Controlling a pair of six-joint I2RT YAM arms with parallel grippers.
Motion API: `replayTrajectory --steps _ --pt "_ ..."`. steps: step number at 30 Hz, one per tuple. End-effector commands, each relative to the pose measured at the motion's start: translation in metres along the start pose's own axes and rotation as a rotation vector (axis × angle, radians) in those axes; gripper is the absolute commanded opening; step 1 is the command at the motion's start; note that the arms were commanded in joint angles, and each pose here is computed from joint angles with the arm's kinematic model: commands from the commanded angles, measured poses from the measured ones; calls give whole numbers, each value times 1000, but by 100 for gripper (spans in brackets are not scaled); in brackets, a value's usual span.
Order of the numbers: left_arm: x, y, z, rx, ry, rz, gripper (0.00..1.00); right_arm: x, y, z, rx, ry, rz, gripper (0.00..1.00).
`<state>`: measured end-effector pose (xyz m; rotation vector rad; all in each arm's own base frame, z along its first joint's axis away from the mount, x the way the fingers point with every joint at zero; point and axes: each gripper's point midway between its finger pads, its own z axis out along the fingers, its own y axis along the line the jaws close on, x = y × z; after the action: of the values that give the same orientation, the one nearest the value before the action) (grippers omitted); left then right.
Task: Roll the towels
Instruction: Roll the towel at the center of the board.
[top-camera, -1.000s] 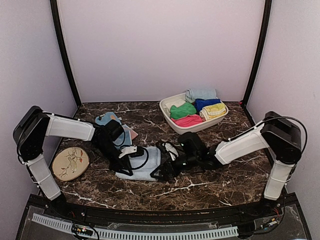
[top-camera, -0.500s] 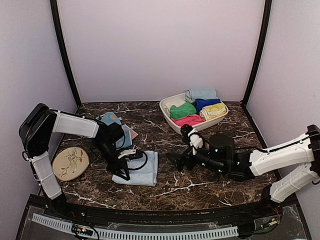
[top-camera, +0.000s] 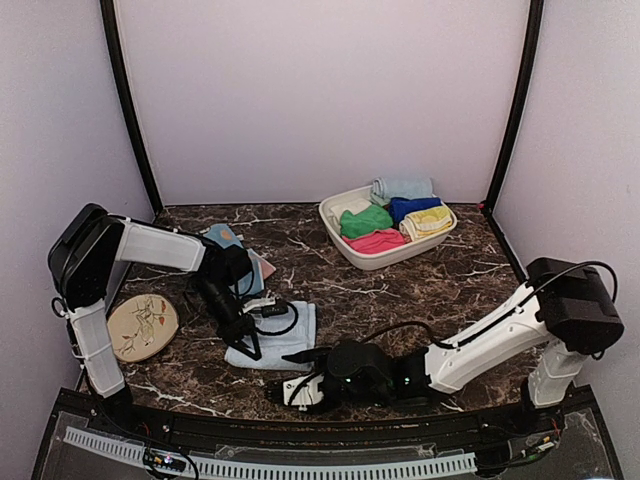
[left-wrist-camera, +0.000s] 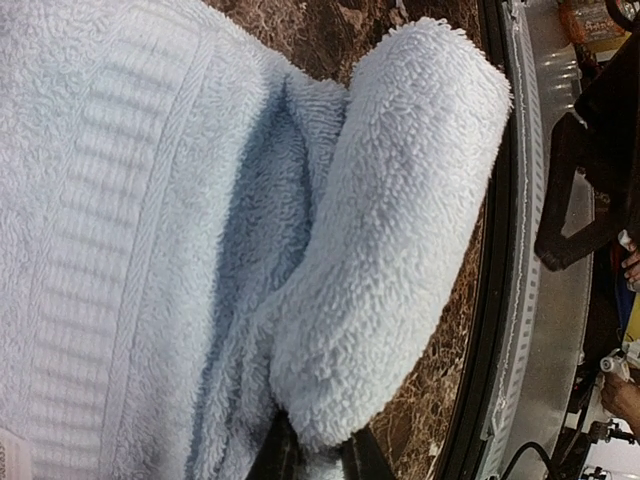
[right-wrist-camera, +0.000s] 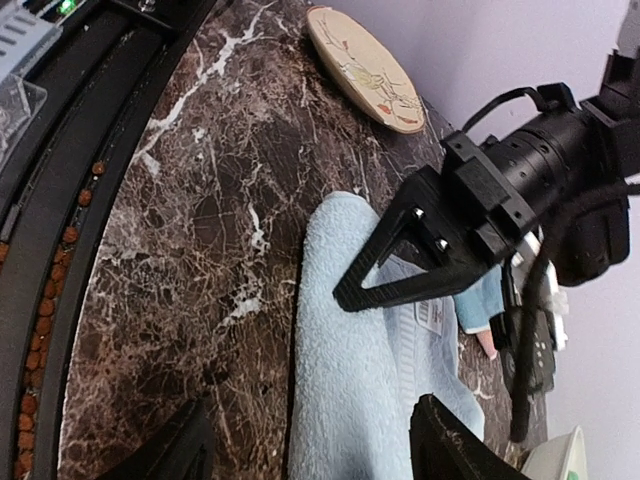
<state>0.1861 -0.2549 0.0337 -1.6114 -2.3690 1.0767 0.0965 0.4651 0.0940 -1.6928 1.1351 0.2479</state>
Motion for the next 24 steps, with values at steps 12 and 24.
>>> replayTrajectory --steps 12,24 --pt "29 23 14 -78 126 -31 17 46 -13 71 19 90 -132 49" --pt "3 7 -37 -193 -120 108 63 85 18 73 -193 221 195 14"
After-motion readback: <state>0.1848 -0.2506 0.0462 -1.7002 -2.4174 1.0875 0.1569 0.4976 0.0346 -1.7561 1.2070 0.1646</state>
